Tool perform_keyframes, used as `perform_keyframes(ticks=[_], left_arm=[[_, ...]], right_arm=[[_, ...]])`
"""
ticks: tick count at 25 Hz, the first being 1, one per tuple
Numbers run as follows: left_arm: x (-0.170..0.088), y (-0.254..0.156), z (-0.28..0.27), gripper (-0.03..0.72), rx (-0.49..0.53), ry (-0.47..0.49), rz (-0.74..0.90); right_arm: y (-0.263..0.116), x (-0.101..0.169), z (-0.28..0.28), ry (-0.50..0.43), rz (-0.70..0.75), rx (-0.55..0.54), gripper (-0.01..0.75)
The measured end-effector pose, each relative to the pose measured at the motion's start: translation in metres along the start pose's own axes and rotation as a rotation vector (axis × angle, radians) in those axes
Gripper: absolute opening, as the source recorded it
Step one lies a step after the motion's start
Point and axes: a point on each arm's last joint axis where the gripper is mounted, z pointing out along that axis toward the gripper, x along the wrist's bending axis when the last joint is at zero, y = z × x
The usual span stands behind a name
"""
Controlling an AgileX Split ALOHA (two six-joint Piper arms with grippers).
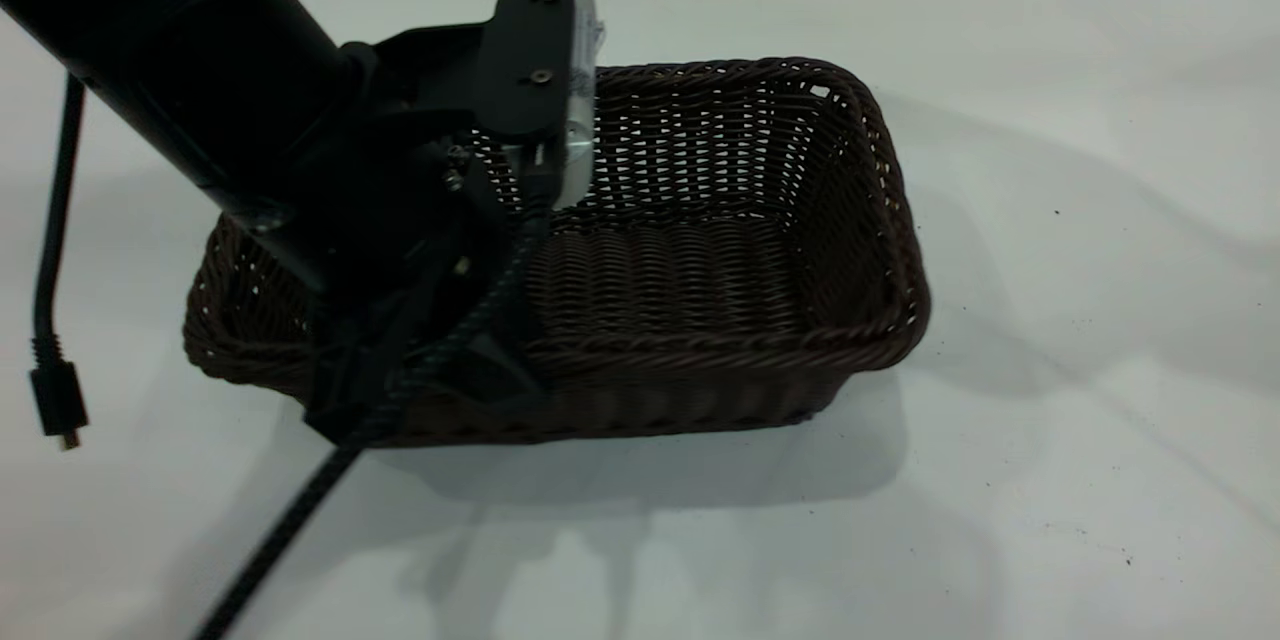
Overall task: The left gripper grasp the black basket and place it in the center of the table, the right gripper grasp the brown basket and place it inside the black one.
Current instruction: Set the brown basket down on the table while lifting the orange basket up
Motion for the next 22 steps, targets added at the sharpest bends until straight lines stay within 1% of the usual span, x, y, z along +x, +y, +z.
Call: perform_keyframes(ticks=[5, 20, 22], left_arm=[[-0.0056, 0.0041, 0.0045, 0.132, -0.011, -0.033, -0.016], [-0.0068, 0.0030, 0.0047, 0.132, -0.002, -0.047, -0.004], [-0.0075, 0.0030, 0.0047, 0.146, -0.002, -0.054, -0.004]], right_arm=[[0.0001, -0.0002, 0.0001, -0.001, 0.001, 0.000, 0.113], [-0.0003, 0.0002, 0.0001, 0.004, 0.001, 0.004, 0.113], [-0.0004, 0.0003, 0.0001, 0.005, 0.001, 0.005, 0.113]])
